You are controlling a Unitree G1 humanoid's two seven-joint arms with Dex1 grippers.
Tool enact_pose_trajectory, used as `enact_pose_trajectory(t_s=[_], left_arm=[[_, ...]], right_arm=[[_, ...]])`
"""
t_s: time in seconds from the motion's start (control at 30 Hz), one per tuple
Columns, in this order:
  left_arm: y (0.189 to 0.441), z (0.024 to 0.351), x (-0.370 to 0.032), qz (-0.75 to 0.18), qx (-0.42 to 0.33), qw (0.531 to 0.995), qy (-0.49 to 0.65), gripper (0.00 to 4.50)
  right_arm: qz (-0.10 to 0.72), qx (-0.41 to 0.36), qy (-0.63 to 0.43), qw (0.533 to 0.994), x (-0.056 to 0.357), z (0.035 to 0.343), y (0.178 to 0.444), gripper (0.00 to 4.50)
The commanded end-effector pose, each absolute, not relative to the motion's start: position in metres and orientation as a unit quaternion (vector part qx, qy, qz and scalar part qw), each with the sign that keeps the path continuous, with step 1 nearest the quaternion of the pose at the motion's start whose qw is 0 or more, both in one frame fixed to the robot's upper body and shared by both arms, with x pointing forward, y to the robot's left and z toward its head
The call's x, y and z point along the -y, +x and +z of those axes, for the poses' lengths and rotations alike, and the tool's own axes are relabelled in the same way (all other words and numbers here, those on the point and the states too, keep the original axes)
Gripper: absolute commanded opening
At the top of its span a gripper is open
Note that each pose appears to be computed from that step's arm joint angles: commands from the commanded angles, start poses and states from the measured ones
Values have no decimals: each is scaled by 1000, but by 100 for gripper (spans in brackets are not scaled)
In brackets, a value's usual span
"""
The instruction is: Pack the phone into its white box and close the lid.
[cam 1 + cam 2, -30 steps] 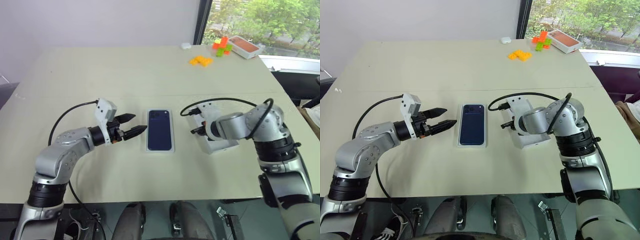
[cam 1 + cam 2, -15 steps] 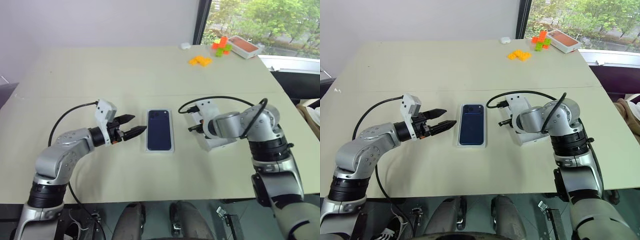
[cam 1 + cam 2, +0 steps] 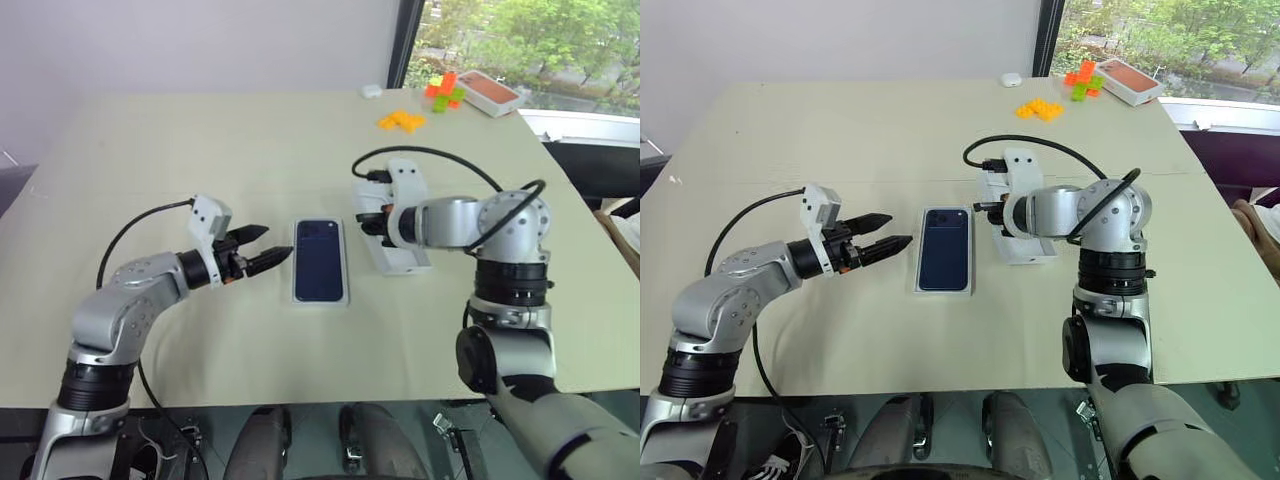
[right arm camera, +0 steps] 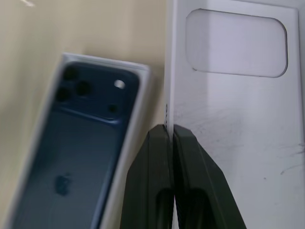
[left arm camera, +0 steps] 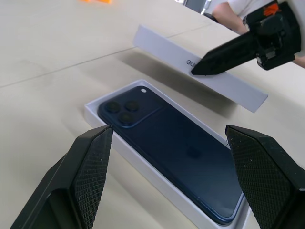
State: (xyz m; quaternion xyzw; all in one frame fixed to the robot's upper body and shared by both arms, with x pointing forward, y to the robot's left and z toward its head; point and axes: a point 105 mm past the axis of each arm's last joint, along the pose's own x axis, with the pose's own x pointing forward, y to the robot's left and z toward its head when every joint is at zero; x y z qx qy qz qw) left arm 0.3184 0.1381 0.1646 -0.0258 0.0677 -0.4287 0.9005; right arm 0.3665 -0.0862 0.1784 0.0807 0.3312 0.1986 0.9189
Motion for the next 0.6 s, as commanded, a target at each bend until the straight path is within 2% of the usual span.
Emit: enact_pose_trajectory(t_s=[0.03,0.07,0.13,0.2,0.37,0.43,0.6], left_arm=[[322,179,-141,-424,-41,904,-30,397],[323,180,-143,-420,-40,906,-32,397],[324,184,-146,-413,-31,909,-32,397],[325,188,-150,-406,-21,913,-31,397],[327,196,-160,-388,-6,921,-37,397],[325,199,-163,-389,-4,920,-39,397],[321,200,-167,-389,-6,920,-38,397]], right_arm=[[237,-261,137,926,76,216,374,15],[262,-241,149,922,67,224,373,15],[255,-191,69,945,66,232,376,15],[271,-178,31,946,62,226,372,15],[369,-150,133,908,41,241,364,15],[409,-148,247,866,34,251,361,15],[429,-157,400,794,31,256,362,15]])
